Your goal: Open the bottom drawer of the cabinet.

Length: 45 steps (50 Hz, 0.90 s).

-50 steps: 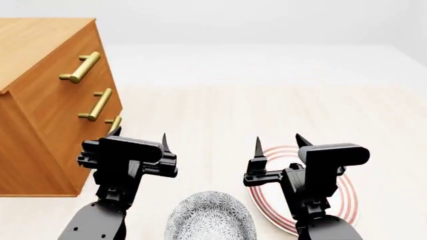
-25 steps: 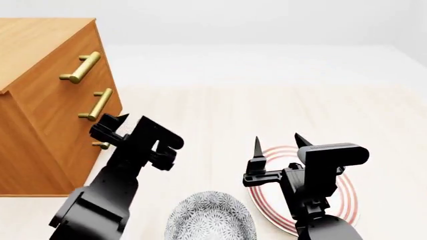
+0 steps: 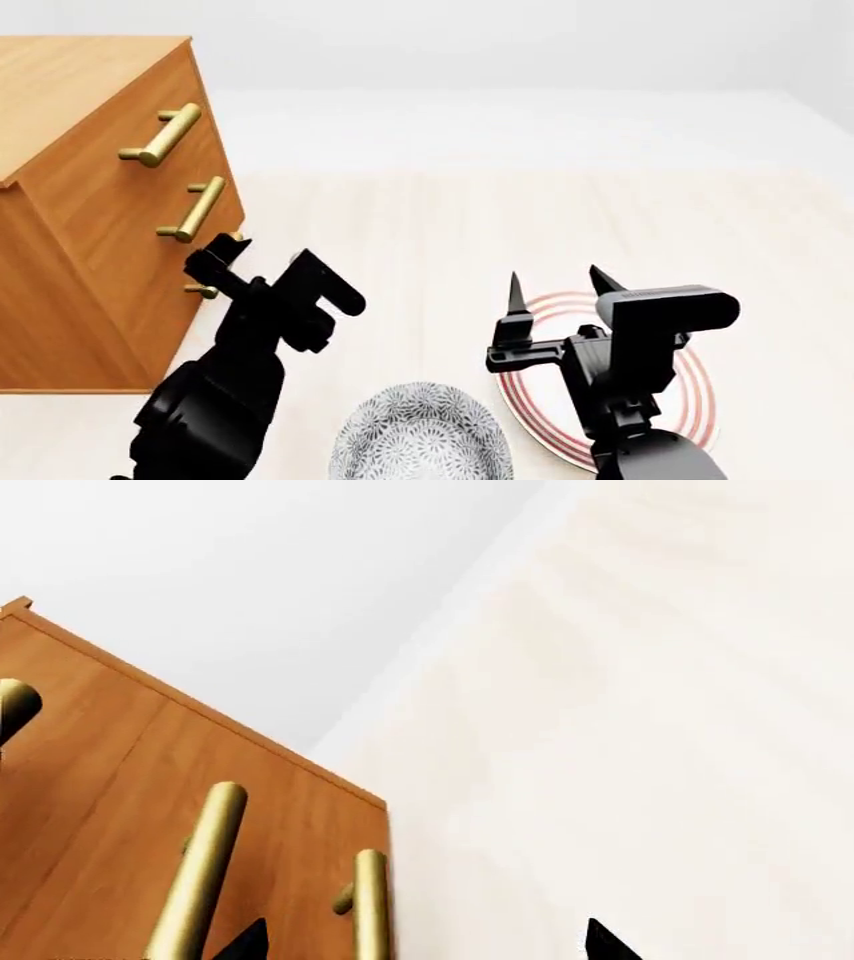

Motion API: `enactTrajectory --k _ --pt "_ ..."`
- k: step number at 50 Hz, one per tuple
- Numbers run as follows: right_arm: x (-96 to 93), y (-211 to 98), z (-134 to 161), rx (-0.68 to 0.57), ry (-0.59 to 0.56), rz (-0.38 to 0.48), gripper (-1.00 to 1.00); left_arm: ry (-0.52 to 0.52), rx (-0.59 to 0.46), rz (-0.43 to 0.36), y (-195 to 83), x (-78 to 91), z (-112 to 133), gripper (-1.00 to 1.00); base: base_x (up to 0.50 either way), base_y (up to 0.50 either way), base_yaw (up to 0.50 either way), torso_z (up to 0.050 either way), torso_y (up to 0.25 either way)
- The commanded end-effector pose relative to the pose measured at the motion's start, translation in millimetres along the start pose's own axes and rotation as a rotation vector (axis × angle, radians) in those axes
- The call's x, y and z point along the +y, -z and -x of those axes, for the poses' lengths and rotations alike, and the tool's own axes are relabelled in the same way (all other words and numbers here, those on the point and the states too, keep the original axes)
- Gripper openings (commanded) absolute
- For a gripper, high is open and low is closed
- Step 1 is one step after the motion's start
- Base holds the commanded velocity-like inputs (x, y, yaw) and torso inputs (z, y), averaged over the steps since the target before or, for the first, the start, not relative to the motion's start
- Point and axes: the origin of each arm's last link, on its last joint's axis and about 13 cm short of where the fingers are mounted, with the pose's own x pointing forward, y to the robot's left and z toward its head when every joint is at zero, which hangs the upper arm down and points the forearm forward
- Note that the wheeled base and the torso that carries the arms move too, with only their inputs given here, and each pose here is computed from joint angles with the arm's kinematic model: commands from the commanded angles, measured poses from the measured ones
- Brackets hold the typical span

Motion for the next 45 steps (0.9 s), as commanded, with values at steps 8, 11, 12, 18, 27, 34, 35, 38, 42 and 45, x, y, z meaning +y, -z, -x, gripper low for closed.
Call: enactTrajectory --k 8,11,12,18,27,34,35,38,42,45 --pt "0.2 4 0 0.012 -0.001 -0.006 1.00 0.026 0.054 -0.060 13 -10.2 -8 1.00 0.00 0.00 0.00 0.000 0.000" --pt "0.3 4 -1 0.012 -0.002 -0.008 1.00 0.017 0.076 -0.081 18 -12.1 -14 1.00 0.00 0.00 0.00 0.000 0.000" --pt "0.3 4 -1 0.012 -0.002 -0.008 1.00 0.015 0.085 -0.089 20 -12.9 -16 1.00 0.00 0.00 0.00 0.000 0.000" --pt "0.0 6 0 0.015 0.000 -0.010 1.00 0.016 0.112 -0.080 25 -13.7 -21 1.00 0.00 0.00 0.00 0.000 0.000" --pt "0.5 7 0 0.017 -0.004 -0.013 1.00 0.014 0.160 -0.106 28 -13.6 -28 1.00 0.00 0.00 0.00 0.000 0.000" --pt "-0.1 8 0 0.018 -0.002 -0.016 1.00 0.019 0.182 -0.115 28 -14.0 -36 1.00 0.00 0.00 0.00 0.000 0.000" --pt "-0.1 8 0 0.018 -0.001 -0.016 1.00 0.018 0.184 -0.116 28 -14.0 -37 1.00 0.00 0.00 0.00 0.000 0.000" --pt "-0.2 8 1 0.018 -0.002 -0.016 1.00 0.019 0.199 -0.121 28 -14.0 -42 1.00 0.00 0.00 0.00 0.000 0.000" --pt "-0.1 8 1 0.018 -0.002 -0.017 1.00 0.020 0.212 -0.128 28 -14.6 -49 1.00 0.00 0.00 0.00 0.000 0.000" --pt "-0.2 9 1 0.018 -0.003 -0.016 1.00 0.018 0.222 -0.133 29 -15.6 -55 1.00 0.00 0.00 0.00 0.000 0.000"
